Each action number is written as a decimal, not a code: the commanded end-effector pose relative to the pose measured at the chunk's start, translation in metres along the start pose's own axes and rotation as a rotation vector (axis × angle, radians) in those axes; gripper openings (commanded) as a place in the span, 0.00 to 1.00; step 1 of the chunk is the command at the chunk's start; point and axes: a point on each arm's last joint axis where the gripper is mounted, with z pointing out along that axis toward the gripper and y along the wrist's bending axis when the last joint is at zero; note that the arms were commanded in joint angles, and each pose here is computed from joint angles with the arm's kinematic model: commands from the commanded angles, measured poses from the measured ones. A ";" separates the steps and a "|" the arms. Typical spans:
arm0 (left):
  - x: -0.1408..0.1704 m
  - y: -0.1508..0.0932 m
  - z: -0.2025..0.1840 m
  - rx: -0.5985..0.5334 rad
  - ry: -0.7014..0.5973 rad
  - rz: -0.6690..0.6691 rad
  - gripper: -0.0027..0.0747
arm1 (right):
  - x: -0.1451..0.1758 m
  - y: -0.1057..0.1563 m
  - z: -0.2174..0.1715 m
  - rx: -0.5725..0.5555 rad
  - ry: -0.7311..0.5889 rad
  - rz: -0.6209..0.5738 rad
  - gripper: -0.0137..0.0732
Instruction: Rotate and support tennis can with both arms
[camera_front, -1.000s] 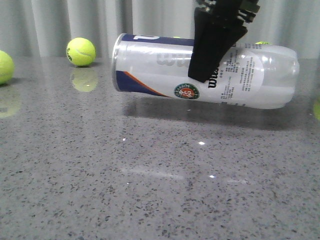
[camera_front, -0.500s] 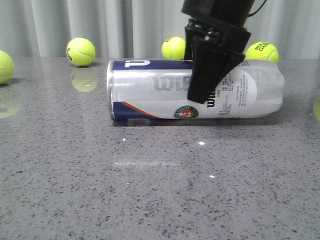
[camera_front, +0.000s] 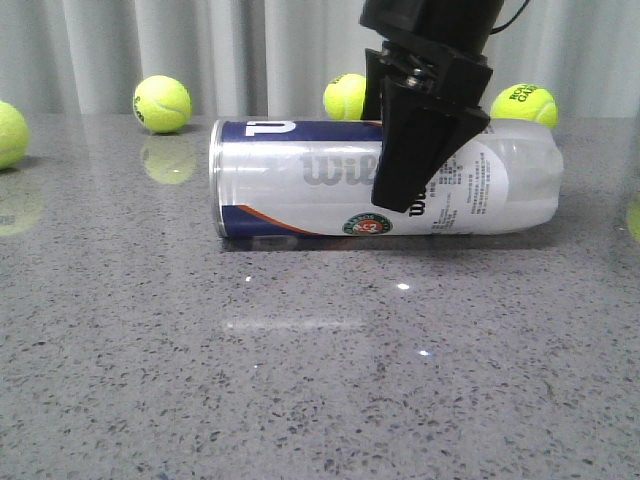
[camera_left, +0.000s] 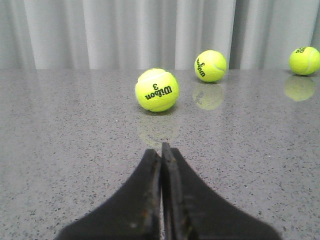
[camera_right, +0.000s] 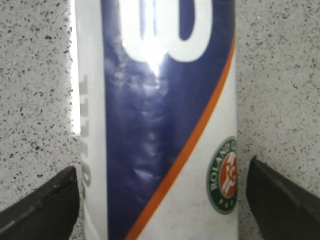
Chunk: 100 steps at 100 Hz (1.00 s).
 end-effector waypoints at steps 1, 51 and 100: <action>0.006 0.000 -0.001 -0.006 -0.074 -0.013 0.01 | -0.008 0.000 -0.025 0.064 -0.063 -0.019 0.93; 0.006 0.000 -0.001 -0.006 -0.074 -0.013 0.01 | -0.012 0.020 -0.084 0.177 -0.143 0.005 0.93; 0.006 0.000 -0.001 -0.006 -0.074 -0.013 0.01 | -0.001 0.048 -0.115 0.074 -0.097 0.499 0.09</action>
